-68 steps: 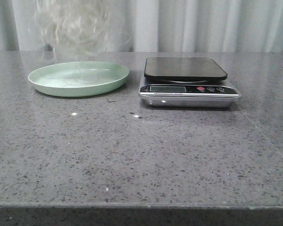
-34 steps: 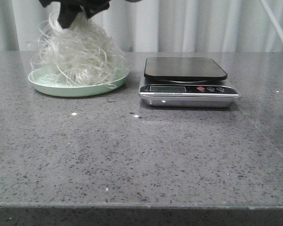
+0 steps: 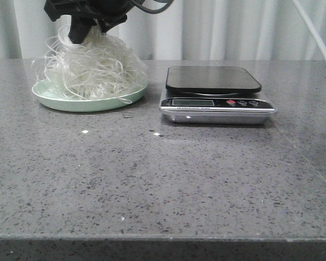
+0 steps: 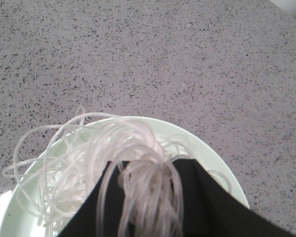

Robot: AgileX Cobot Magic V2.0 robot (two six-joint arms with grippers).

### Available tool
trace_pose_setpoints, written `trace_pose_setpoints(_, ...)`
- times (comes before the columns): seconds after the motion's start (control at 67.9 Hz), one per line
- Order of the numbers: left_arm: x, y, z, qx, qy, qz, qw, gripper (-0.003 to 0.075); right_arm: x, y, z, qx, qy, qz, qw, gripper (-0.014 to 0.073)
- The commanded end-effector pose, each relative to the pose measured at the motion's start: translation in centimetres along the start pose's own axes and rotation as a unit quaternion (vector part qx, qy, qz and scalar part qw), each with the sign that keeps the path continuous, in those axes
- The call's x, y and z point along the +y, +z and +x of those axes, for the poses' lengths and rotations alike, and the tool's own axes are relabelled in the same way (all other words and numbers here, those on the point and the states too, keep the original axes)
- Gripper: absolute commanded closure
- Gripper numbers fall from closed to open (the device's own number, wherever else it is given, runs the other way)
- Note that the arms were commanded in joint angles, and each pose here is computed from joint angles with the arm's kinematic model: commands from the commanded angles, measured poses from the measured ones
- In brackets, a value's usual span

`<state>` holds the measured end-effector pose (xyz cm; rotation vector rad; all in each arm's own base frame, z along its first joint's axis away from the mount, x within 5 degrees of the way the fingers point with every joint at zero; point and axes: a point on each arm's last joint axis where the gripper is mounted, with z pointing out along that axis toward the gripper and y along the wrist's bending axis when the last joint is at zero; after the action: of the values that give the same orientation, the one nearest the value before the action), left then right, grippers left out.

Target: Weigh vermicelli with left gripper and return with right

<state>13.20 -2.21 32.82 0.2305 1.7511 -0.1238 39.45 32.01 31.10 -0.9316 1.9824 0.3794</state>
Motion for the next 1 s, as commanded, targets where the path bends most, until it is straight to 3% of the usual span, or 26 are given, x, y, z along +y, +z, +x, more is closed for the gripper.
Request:
trace_pose_setpoints(0.0, 0.2, -0.4, -1.5, -0.04, -0.012, -0.011, 0.999, 0.0583, -0.5, -4.2, -3.7, -0.082, -0.005, 0.018, 0.996, 0.0216)
trace_pose_setpoints(0.147, 0.2, -0.4, -1.5, -0.04, -0.012, -0.011, 0.999, 0.0583, -0.6, -4.9, -4.2, -0.087, -0.006, 0.019, 0.996, 0.0085)
trace_pose_setpoints(0.545, 0.2, -0.4, -1.5, -0.04, -0.012, -0.011, 0.999, 0.0583, -2.1, -10.2, -5.7, -0.073, -0.003, 0.025, 0.997, 0.0085)
trace_pose_setpoints(0.751, 0.2, -0.4, -1.5, -0.04, -0.012, -0.011, 0.999, 0.0583, -3.8, -15.1, -6.7, -0.092, 0.004, 0.048, 0.995, 0.0177)
trace_pose_setpoints(0.987, 0.2, -0.4, -1.5, -0.04, -0.012, -0.011, 0.999, 0.0584, -6.9, -21.2, -7.0, -0.113, 0.025, 0.096, 0.989, 0.0369)
